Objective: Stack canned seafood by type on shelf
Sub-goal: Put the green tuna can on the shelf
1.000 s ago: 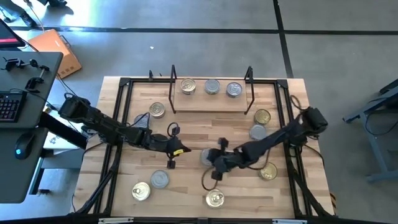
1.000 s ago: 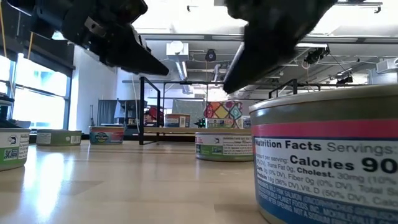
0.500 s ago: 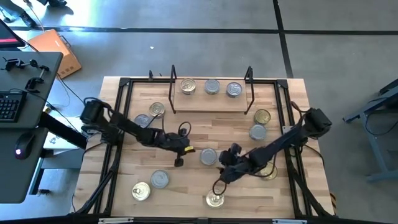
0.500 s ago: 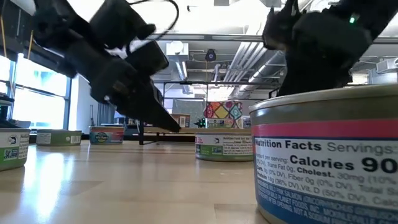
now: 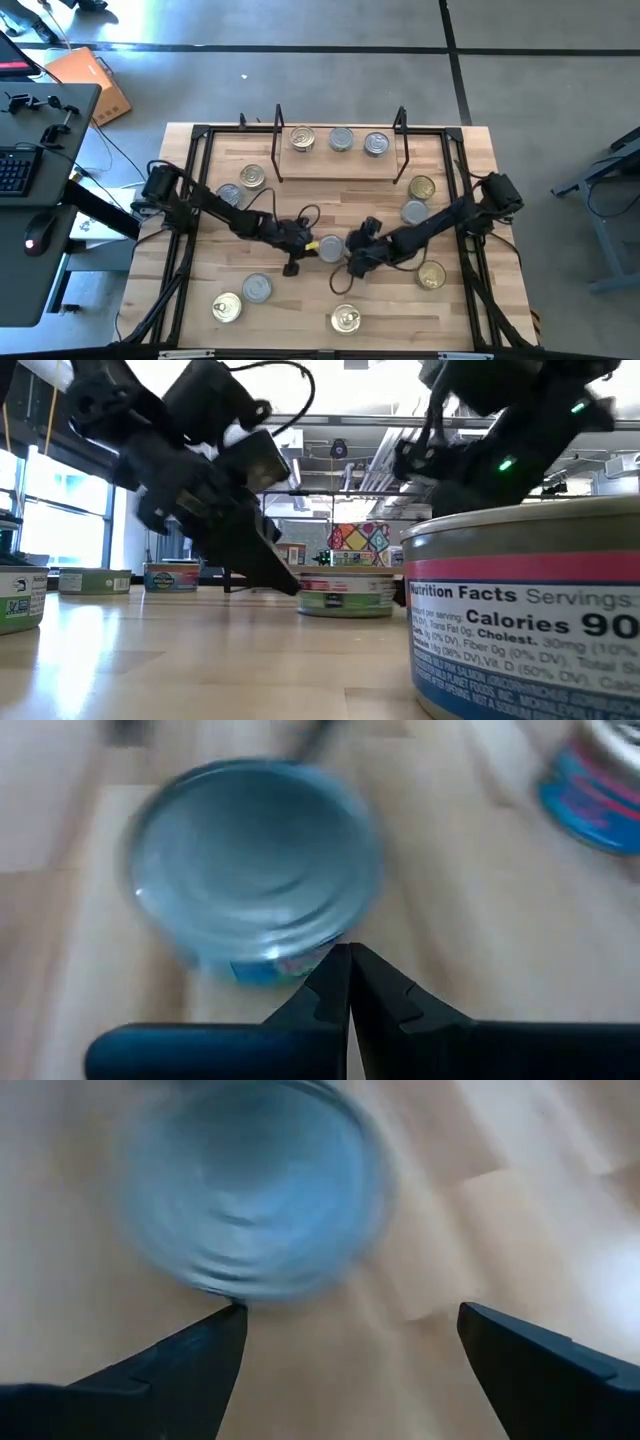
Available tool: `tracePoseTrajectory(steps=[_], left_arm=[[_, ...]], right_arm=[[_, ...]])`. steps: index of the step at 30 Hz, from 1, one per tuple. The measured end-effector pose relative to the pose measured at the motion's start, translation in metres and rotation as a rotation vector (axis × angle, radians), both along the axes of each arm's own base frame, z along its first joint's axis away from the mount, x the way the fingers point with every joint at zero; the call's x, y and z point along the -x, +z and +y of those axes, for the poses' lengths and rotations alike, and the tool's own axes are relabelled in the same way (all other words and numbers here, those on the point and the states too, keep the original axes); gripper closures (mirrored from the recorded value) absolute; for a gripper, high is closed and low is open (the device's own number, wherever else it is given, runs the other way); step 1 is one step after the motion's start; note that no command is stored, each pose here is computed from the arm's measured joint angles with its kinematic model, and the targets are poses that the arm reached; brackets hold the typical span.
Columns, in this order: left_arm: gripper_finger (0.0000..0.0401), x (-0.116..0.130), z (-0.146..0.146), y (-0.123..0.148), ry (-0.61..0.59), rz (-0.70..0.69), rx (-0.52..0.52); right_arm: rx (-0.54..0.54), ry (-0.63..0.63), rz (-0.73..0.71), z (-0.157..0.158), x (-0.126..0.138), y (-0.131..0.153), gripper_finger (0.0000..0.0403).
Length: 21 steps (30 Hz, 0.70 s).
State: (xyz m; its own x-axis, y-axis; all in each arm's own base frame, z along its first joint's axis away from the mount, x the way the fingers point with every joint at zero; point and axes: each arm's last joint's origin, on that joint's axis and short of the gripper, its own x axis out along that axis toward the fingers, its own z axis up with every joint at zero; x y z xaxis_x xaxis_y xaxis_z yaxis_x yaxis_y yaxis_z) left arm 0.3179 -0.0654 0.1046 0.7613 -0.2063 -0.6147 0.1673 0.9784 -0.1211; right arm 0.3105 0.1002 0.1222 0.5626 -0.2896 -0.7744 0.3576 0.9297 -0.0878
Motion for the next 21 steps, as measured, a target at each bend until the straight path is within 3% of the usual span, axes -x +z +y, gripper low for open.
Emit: tracePoseTrajectory(steps=[7,14,21], left_arm=[[0.0401,0.01,-0.015,0.017,0.0,0.015,-0.004],[0.0401,0.018,-0.004,0.015,0.14,0.119,-0.055],[0.0401,0.014,0.005,0.003,0.189,0.118,-0.052]], right_arm=[[-0.009,-0.036,0.06,-0.016,0.004,0.007,0.0045],[0.024,0.127,-0.024,0.011,-0.001,0.005,0.0045],[0.013,0.084,-0.148,0.014,-0.019,-0.019,0.0045]])
